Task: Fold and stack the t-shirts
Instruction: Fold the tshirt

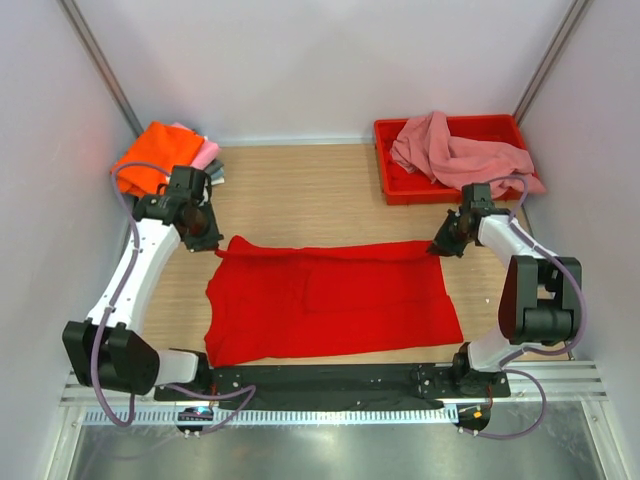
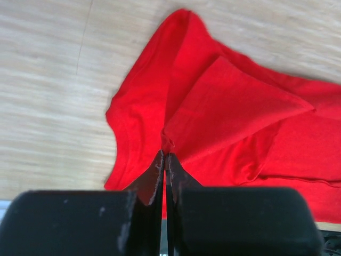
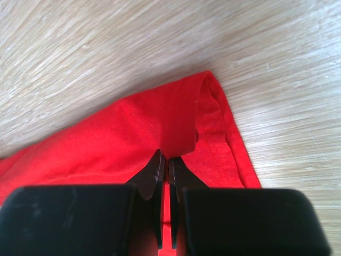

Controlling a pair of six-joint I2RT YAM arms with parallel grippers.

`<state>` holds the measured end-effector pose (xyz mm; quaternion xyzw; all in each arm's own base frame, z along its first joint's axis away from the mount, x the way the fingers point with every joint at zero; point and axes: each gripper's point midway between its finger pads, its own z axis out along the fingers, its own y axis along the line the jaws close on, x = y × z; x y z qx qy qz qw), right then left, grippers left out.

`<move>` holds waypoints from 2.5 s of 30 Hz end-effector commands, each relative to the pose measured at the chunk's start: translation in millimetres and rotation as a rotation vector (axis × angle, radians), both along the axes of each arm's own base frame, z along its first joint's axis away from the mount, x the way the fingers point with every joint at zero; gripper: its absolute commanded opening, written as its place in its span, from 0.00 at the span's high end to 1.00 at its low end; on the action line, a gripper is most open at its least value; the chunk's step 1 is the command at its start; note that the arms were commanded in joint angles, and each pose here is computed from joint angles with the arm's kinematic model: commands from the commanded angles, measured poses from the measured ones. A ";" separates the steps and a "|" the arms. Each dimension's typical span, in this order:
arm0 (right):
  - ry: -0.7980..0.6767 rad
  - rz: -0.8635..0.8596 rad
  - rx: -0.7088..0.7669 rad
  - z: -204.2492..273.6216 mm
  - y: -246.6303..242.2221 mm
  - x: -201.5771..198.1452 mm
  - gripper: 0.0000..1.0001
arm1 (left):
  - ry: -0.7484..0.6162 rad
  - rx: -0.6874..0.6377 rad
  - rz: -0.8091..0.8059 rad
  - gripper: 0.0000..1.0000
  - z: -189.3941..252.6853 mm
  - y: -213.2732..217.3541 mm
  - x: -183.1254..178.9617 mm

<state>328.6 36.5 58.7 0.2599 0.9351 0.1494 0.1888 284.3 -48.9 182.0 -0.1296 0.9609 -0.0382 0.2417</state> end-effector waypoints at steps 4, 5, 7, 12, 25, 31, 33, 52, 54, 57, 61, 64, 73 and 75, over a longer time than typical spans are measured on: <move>-0.073 -0.022 0.030 20.0 -2.0 -1.2 0.99 | 0.076 0.071 0.095 1.00 -7.7 20.5 -39.1; -0.068 -0.025 0.031 19.4 -2.2 -4.1 0.99 | 0.087 0.072 0.099 1.00 -10.1 21.0 -43.3; -0.079 -0.031 0.028 22.1 -2.6 -6.9 0.99 | 0.096 0.074 0.103 1.00 -12.1 22.4 -52.9; -0.058 -0.034 0.031 15.1 -1.6 -16.7 0.99 | 0.094 0.062 0.107 1.00 -10.8 22.9 -68.8; -0.021 -0.062 0.002 0.9 -6.0 -43.6 0.99 | 0.132 0.003 0.143 0.99 -10.7 19.8 -114.7; -0.051 -0.102 -0.044 13.0 -13.7 -57.0 0.99 | 0.140 0.006 0.160 0.98 -14.5 22.0 -126.0; -0.056 -0.111 -0.048 17.1 -14.3 -62.2 0.99 | 0.130 0.007 0.163 0.98 -15.5 22.8 -127.7; -0.081 -0.290 -0.004 16.3 -13.0 -103.9 0.20 | 0.170 -0.052 0.144 0.63 -7.3 13.3 -155.8; -0.103 -0.292 -0.009 24.6 -14.4 -100.3 0.08 | 0.133 -0.065 0.151 0.51 0.6 13.2 -157.3; -0.140 -0.305 -0.031 43.5 -20.0 -91.6 0.00 | 0.068 -0.061 0.152 0.43 9.4 15.5 -149.0; -0.267 -0.228 0.019 74.6 -9.7 -63.9 0.03 | 0.128 -0.109 0.138 0.48 -13.0 1.3 -133.2; -0.284 -0.117 0.064 76.9 9.2 -49.8 0.09 | 0.113 -0.130 0.156 0.50 -30.0 -5.8 -117.1; -0.160 0.214 -0.019 17.8 87.4 -24.7 0.13 | 0.118 -0.076 0.202 0.52 -69.7 -29.4 -71.0; -0.091 0.249 -0.046 -6.6 92.2 -26.0 0.14 | 0.153 -0.038 0.185 0.52 -85.7 -39.3 -70.6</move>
